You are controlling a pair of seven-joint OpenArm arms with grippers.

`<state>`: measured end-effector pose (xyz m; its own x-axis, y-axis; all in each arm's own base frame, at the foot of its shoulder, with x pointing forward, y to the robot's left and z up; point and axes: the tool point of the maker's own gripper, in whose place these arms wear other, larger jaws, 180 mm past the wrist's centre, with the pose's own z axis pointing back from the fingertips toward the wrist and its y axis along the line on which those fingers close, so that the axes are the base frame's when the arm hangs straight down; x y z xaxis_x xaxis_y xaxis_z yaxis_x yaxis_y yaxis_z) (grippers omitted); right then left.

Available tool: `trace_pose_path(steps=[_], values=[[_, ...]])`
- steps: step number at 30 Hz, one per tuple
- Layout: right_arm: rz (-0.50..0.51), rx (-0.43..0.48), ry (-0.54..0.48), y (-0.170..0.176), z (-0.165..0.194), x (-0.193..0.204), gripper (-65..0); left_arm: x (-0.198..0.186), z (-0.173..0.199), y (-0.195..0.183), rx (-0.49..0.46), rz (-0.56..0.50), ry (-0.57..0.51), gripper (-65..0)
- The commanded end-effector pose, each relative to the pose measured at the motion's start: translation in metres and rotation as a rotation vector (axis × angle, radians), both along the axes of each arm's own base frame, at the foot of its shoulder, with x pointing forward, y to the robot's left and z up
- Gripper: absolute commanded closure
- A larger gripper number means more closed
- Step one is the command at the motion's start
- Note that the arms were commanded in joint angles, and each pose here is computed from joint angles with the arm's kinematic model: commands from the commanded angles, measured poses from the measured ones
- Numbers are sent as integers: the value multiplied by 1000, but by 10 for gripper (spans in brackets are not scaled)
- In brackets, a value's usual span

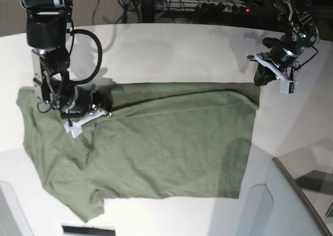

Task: Layout the t-shirt on the table in an organized manner, then fold the t-shirt properly
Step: 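Drag the sleeve with the right gripper toward the collar edge, then grasp the shirt edge with both grippers and lift it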

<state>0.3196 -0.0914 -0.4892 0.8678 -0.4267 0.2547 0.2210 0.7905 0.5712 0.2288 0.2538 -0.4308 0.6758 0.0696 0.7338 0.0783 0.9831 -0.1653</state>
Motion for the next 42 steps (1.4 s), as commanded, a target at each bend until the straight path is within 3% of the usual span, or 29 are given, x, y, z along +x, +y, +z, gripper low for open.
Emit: trace_pose_path(steps=[1,10,16,20,23,25,30,34,42], values=[[-8,11,-58,-1,16,22,-2,10,15,6,13,-6,-55,0],[-17,35,-82,7,30,57,-2,2,11,6,11,-5,-39,0],[-39,4,-137,7,35,89,-2,1,10,7,15,-4,-34,0],[-13,-71,-243,5,45,111,-2,2,9,7,13,-3,-34,0],[69,-77,-369,11,77,124,0,3,11,5,15,-11,-38,0],[109,-89,-406,6,92,118,0,5,12,2,13,-15,-42,0],[81,-110,-466,-6,122,77,0,14,13,-11,-2,-47,-55,0],[80,-112,-427,-6,105,49,0,25,9,-42,-26,-135,-52,0],[85,-112,-392,-6,93,33,0,51,11,-57,-27,-106,-63,0]])
